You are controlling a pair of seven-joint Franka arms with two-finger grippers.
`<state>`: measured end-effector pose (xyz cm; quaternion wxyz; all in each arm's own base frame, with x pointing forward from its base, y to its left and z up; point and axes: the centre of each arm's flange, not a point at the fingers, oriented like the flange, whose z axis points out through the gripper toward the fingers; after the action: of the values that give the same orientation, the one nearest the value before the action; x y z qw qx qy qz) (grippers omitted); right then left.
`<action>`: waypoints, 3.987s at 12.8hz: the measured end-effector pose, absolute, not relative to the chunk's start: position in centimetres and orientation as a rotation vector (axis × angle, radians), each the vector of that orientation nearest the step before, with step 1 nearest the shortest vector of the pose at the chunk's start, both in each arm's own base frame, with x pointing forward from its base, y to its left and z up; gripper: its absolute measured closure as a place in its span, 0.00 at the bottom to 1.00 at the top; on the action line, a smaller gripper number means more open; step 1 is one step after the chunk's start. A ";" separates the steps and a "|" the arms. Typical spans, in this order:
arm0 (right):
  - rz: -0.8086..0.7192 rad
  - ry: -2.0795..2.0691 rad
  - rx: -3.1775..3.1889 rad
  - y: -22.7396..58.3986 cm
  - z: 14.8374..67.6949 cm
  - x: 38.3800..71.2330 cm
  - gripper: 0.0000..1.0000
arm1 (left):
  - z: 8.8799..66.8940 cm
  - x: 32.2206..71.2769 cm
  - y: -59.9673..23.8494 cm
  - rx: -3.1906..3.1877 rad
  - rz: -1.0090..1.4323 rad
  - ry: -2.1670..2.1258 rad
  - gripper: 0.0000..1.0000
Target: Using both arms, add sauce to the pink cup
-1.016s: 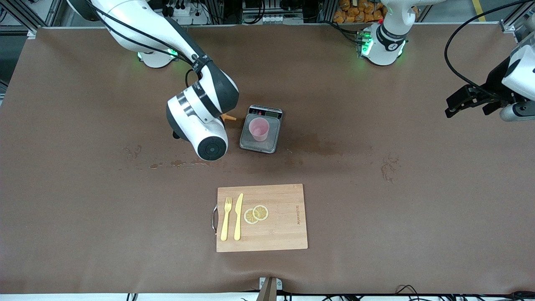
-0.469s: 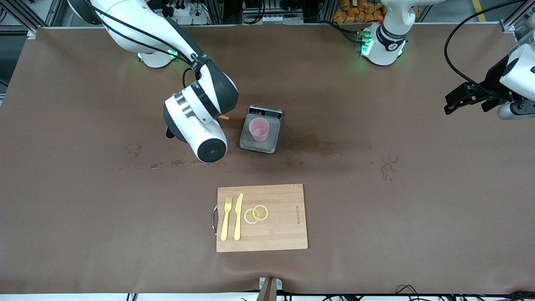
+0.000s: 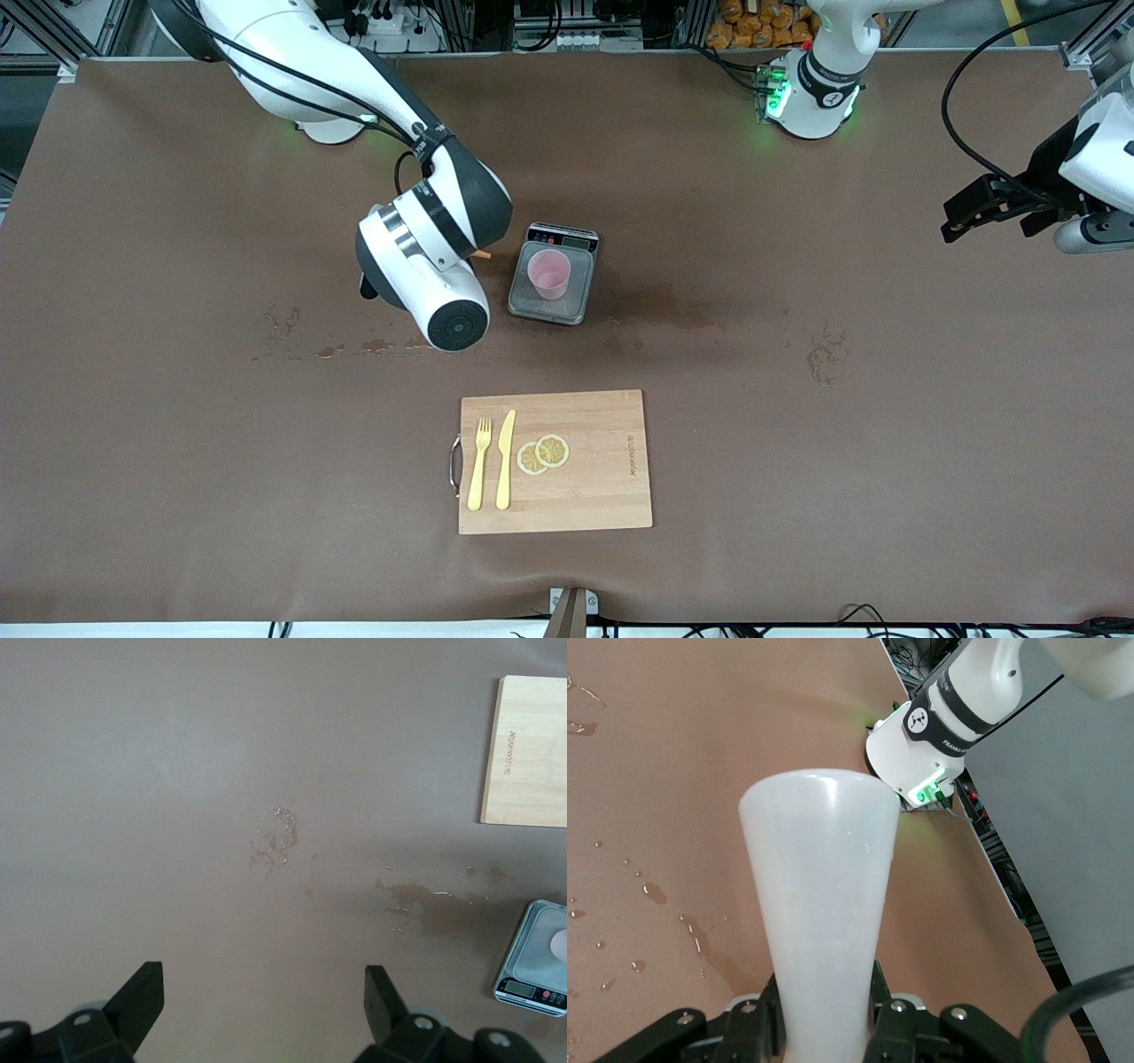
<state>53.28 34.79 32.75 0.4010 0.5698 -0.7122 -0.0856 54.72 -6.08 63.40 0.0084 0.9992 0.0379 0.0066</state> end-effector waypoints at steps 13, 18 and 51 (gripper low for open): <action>-0.463 -1.785 1.589 29.0 35.6 57.4 0.63 | 63.4 54.7 -6.0 3.123 0.018 0.122 0.00; -0.741 -1.797 1.730 20.6 41.2 60.1 0.63 | 63.4 54.7 -6.0 3.123 0.016 0.122 0.00; -2.136 -1.457 2.570 -19.7 15.3 56.3 0.66 | 63.3 54.7 -6.0 3.123 0.011 0.120 0.00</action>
<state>56.30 -19.66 15.33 -0.2493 0.6826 -0.3870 -0.5675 54.67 -6.02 63.26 0.0080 0.9992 0.0385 0.0034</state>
